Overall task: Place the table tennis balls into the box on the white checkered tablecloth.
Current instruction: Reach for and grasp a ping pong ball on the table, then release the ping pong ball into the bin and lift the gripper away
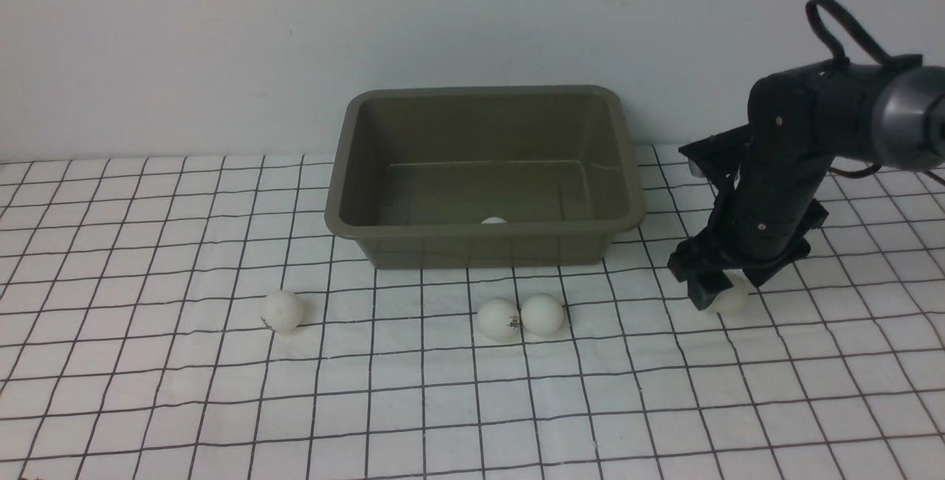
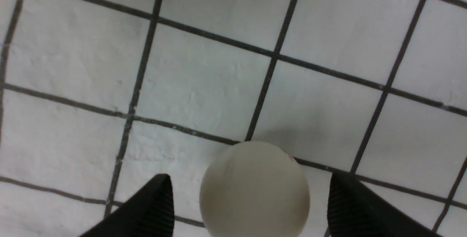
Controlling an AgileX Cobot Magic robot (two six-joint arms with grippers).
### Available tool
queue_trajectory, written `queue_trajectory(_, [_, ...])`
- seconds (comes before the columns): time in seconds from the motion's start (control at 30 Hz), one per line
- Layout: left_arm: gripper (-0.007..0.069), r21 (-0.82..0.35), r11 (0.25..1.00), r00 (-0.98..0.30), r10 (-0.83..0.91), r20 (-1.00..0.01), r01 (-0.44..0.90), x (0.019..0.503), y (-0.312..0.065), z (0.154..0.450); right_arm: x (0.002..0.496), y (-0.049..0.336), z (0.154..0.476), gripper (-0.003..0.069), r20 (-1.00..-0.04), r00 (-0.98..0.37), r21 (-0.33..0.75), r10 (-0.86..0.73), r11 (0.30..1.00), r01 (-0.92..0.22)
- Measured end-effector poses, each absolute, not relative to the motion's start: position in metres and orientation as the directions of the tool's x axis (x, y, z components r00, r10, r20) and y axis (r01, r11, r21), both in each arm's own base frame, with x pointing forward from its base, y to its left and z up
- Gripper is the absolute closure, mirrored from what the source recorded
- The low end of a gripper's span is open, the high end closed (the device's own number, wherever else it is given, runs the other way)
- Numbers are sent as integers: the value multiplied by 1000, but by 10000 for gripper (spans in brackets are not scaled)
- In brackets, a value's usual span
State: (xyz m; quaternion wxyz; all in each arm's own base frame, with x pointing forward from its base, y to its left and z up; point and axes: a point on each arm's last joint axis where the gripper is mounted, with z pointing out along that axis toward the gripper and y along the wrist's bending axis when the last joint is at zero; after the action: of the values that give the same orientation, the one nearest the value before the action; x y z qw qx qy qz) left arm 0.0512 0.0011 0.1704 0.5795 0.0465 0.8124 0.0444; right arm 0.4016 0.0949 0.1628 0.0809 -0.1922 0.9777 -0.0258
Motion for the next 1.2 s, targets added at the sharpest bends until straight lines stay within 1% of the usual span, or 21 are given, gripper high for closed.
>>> queue_trajectory(0.13, [629, 126, 992, -324, 127, -937, 24, 51, 1, 170, 404, 95, 154, 152, -143, -913, -85, -383, 924, -374])
queue_trajectory(0.23, [629, 126, 992, -324, 127, -937, 24, 51, 1, 170, 404, 95, 154, 188, -144, -914, -88, -379, 925, -369])
queue_trajectory(0.27, [629, 126, 992, -324, 127, -937, 24, 51, 1, 170, 404, 95, 154, 223, -144, -915, -90, -377, 926, -368])
queue_trajectory(0.37, [629, 126, 992, -324, 127, -937, 24, 51, 1, 170, 404, 95, 154, 293, -145, -916, -89, -374, 927, -364])
queue_trajectory(0.6, [629, 126, 992, -324, 127, -937, 24, 51, 1, 170, 402, 94, 154, 294, -120, -919, -92, -376, 926, -367])
queue_trajectory(0.7, [629, 126, 992, -324, 127, -937, 24, 51, 1, 170, 401, 92, 160, 294, -118, -916, -105, -383, 922, -372])
queue_trajectory(0.8, [629, 126, 992, -324, 127, -937, 24, 51, 1, 170, 401, 91, 187, 294, -160, -910, -123, -382, 923, -366])
queue_trajectory(0.87, [629, 126, 992, -324, 127, -937, 24, 51, 1, 170, 405, 92, 216, 294, -220, -901, -128, -373, 927, -353])
queue_trajectory(0.97, [629, 126, 992, -324, 127, -937, 24, 51, 1, 170, 409, 96, 248, 294, -293, -890, -104, -349, 937, -333])
queue_trajectory(1.03, [629, 126, 992, -324, 127, -937, 24, 51, 1, 170, 414, 103, 273, 294, -361, -872, -73, -331, 942, -327])
queue_trajectory(1.13, [629, 126, 992, -324, 127, -937, 24, 51, 1, 170, 419, 119, 296, 294, -437, -833, -50, -339, 934, -354])
queue_trajectory(1.2, [629, 126, 992, -324, 127, -937, 24, 51, 1, 170, 421, 132, 300, 294, -468, -810, -39, -352, 924, -379])
